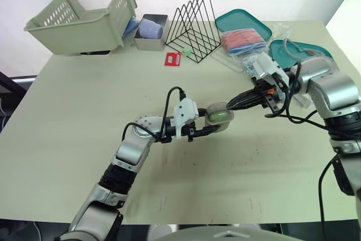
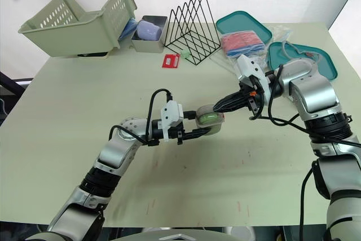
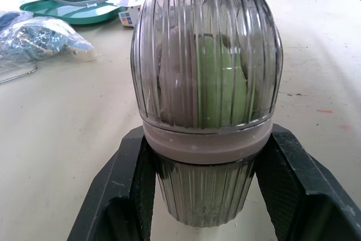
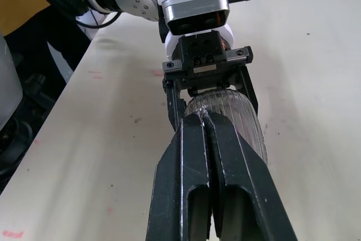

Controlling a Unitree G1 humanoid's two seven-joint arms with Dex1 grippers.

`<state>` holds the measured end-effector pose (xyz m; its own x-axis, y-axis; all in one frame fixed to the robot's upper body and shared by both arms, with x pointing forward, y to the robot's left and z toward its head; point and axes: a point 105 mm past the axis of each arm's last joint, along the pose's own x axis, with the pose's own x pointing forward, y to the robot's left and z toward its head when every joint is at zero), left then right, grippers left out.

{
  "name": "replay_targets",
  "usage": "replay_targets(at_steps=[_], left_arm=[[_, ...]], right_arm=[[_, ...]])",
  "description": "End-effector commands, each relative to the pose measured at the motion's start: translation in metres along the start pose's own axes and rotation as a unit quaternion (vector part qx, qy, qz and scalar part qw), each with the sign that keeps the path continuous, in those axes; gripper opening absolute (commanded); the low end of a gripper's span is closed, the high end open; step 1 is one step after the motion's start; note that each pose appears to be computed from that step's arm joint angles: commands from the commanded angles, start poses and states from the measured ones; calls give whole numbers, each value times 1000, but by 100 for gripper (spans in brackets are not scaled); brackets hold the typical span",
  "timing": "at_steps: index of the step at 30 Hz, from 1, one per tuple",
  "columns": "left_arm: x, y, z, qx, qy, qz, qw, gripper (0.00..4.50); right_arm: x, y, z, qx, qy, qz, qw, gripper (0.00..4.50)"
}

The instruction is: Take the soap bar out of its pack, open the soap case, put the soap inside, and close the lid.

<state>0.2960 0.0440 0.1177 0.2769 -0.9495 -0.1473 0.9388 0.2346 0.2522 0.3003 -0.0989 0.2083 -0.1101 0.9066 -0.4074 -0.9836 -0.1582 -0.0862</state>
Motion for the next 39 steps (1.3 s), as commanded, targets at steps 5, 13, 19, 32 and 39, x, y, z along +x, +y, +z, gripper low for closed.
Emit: replay_targets(at_steps=[5,13,19,32,39], left_arm=[[2,-1,15,28,-22,-3,999,200],[2,0,15,28,-21,-2,999,200],[1,0,15,28,-21,0,999,200],[1,1,17,28,-22,1,999,200],[0,2,16,27,-21,3,999,200]], right_arm=[[2,-5,6,-25,-5,-17,1000,5],[4,-4,-1,-24,7,-3,1000,5],[7,-8,-11,-23,28,-11,999,5],[17,-8,-26,-15,60,-7,998,5],[20,-9,-27,-16,56,-8,998,5]])
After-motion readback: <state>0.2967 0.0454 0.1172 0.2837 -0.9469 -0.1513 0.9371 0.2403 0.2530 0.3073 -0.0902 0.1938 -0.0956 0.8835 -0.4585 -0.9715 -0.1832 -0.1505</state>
